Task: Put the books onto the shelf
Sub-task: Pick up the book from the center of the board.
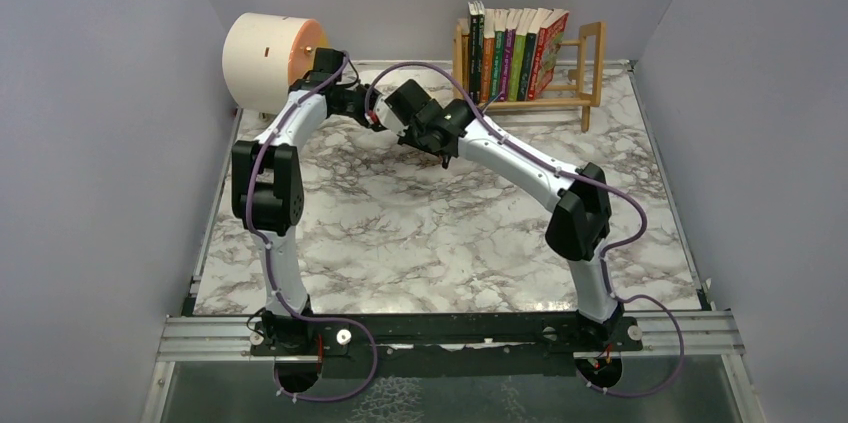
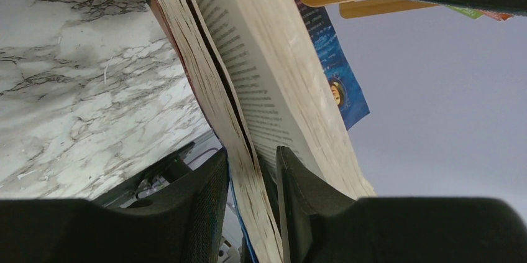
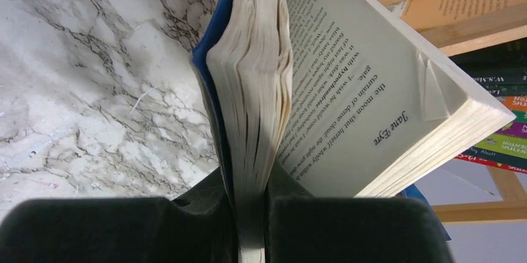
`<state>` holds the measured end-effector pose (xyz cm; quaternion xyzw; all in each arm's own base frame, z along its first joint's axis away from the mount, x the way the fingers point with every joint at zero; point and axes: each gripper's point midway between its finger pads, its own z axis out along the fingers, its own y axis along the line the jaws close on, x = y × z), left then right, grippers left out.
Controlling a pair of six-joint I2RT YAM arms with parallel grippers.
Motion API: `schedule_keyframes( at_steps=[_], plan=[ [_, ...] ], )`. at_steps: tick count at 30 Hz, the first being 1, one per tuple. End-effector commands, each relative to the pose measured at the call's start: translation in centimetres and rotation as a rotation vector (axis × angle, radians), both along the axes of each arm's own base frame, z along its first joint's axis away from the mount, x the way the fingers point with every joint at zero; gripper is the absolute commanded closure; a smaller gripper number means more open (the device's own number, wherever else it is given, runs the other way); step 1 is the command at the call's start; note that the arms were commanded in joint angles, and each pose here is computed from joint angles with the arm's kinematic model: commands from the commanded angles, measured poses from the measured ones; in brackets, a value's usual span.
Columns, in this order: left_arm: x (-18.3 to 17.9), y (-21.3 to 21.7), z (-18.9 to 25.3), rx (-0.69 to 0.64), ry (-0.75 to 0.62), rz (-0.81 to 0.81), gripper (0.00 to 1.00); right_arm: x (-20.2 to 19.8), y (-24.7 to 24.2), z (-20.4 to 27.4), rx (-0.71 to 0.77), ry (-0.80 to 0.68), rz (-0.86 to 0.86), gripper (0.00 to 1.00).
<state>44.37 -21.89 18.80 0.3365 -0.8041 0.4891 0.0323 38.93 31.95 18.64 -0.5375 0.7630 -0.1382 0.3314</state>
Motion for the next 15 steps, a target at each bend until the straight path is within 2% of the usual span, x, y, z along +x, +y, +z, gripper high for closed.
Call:
schedule_keyframes(
  at_steps=[1,11,15],
  plan=[
    [0.1,-1.5,1.5,-0.04,-0.002,-0.025,0.74,0.9,3.9,3.4,0.116,-0.121,0.04,0.99],
    [-0.7,-2.9,2.1,-0.065,-0.004,-0.07,0.76,1.6,5.8,6.0,0.149,-0.171,0.099,0.99],
    [-0.9,-3.0,1.9,-0.073,0.008,-0.073,0.89,1.8,6.5,6.6,0.167,-0.178,0.122,0.99]
  ],
)
